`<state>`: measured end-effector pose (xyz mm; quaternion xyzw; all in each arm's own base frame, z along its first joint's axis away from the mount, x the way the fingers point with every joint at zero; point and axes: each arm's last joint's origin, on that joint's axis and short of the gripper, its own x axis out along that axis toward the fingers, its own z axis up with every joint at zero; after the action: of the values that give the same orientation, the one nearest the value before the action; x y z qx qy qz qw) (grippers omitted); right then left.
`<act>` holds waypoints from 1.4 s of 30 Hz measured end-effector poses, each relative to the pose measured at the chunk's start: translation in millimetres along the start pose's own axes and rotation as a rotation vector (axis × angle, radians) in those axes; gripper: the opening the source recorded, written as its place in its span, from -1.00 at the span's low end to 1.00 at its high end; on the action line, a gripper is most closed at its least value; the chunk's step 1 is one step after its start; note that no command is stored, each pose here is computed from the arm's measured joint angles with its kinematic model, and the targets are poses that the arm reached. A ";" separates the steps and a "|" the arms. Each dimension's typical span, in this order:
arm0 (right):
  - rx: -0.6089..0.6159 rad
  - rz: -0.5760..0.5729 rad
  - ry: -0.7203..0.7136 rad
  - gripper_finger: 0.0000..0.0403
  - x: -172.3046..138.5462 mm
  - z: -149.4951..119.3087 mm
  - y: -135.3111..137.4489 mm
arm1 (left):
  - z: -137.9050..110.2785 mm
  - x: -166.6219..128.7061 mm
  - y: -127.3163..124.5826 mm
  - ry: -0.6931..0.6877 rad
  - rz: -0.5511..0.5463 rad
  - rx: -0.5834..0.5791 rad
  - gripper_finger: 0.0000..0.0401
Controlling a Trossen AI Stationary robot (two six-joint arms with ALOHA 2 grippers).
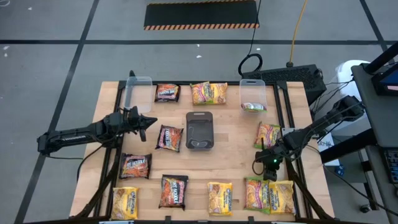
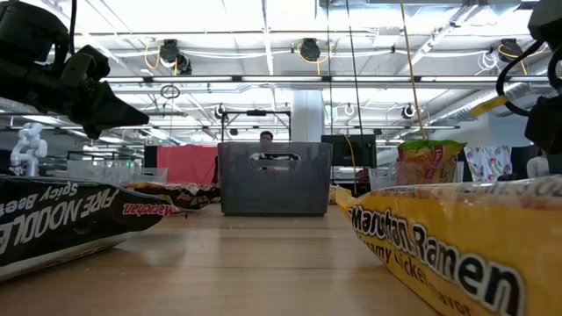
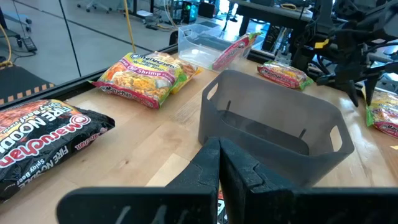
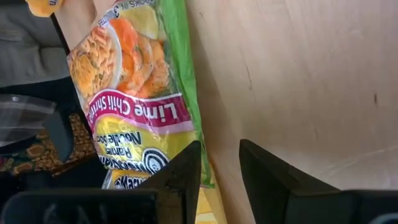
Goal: Sort Maruchan noodles
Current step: Put the bottom green noodle pack into the right transparent bin
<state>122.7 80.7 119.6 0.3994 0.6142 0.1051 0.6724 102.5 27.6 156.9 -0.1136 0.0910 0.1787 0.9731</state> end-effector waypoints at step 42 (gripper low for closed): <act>0.047 0.165 -0.201 -1.00 14.1 27.4 29.3 | 0.0 0.0 0.0 -0.001 -0.001 0.005 -0.97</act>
<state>161.0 97.8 126.7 0.4727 0.5111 0.1053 0.7101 102.5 27.6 156.9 -0.1109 0.0911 0.1782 0.9735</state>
